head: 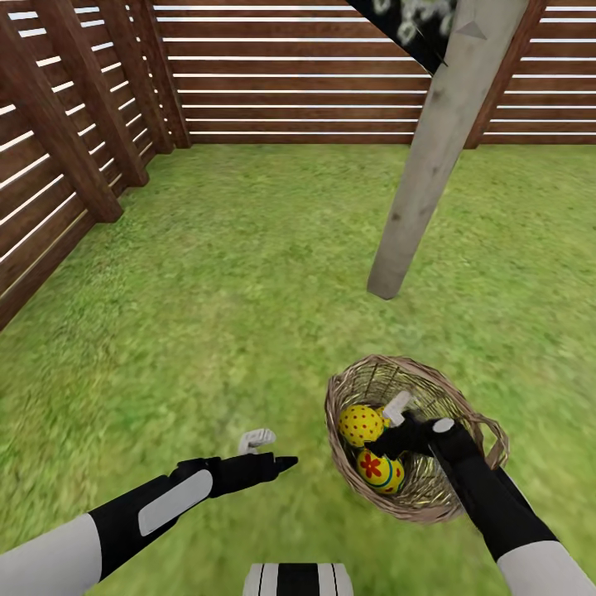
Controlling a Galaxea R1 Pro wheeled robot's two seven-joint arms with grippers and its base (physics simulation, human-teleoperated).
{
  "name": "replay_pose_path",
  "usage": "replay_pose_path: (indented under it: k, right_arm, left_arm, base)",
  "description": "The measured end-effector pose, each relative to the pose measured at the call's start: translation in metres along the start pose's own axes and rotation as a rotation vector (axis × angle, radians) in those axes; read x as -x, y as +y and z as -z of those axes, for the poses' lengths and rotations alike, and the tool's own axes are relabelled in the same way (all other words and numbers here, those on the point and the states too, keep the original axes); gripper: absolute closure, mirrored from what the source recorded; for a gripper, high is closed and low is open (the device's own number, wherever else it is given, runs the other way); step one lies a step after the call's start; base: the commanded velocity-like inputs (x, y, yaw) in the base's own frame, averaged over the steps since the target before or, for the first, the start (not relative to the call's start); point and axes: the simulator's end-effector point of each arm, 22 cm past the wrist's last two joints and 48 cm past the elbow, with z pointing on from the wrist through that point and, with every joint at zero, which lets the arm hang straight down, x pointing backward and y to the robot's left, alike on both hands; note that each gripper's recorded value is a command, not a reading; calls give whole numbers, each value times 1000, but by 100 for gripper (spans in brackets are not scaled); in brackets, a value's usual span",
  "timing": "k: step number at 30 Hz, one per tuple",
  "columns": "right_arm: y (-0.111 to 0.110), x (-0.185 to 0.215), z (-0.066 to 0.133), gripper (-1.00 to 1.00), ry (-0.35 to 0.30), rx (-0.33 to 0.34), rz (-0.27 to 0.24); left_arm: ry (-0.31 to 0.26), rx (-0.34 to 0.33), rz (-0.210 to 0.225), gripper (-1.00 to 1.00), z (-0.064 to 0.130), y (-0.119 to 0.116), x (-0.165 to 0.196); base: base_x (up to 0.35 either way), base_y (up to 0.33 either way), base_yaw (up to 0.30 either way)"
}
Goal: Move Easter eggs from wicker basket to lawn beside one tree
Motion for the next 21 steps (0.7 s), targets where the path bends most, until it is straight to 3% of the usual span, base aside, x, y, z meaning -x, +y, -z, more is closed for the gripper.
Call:
replay_pose_path:
  k: [5,9,15,21]
  right_arm:
    - [27,-12,-2,-100,79,89,139]
    - [38,2,3,-100,73,173,152]
    - [31,22,7,-100,53,177,143]
    - [35,22,8,-100,54,196,136]
  left_arm:
    - [0,0,-3,-100,0,-1,0]
    - [0,1,-4,-100,0,0,0]
    - [0,0,-4,-100,0,0,0]
    - [0,-6,-6,-100,0,-3,0]
  base:
    - [0,0,0]
    - [0,0,0]
    - [3,-7,0]
    - [64,-167,0]
